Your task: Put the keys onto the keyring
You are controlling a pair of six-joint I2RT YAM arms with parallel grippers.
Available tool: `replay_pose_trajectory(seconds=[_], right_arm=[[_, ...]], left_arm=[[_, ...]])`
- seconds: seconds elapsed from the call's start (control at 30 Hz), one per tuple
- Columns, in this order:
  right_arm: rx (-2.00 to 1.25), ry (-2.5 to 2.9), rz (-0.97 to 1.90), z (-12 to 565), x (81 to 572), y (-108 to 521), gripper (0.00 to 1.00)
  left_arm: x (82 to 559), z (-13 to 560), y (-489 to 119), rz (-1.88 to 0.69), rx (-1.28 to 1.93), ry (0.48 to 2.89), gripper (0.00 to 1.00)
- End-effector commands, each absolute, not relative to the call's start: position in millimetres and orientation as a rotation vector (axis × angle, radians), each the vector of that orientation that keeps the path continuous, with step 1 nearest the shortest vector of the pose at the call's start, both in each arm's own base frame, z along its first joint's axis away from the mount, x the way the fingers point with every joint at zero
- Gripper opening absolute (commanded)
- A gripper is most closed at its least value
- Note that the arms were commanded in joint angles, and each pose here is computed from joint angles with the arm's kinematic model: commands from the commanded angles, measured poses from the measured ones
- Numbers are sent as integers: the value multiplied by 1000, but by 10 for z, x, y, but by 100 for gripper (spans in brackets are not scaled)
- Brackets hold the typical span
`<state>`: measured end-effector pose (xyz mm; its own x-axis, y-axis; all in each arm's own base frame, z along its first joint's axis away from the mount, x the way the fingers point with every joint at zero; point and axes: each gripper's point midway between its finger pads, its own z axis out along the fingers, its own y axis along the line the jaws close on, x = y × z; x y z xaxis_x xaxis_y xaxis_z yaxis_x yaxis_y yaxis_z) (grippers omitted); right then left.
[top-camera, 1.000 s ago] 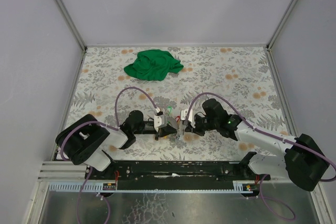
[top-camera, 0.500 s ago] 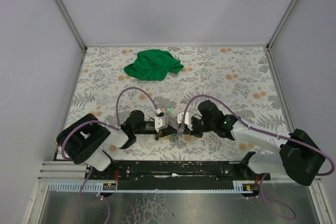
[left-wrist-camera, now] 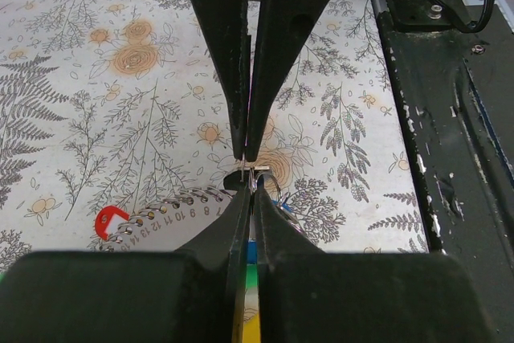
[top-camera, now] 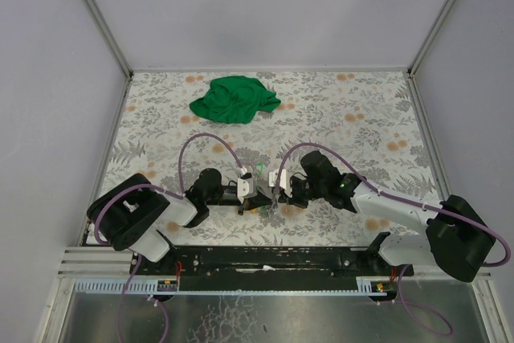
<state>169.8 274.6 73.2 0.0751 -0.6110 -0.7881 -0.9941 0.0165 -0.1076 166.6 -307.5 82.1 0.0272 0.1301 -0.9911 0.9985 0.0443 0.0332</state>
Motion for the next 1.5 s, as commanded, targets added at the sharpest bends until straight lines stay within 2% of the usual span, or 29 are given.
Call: replay_pose_trajectory(seconds=[0.0, 0.27, 1.47], right_arm=[[-1675, 1530, 710, 930, 1749, 2869, 0], [-1679, 1609, 650, 850, 1778, 2755, 0], [-1715, 1556, 729, 893, 1699, 2888, 0]], left_arm=[[1719, 954, -3152, -1067, 1297, 1216, 0], [1786, 903, -3126, -1016, 1302, 1253, 0], [1717, 948, -3148, -1061, 1310, 1221, 0]])
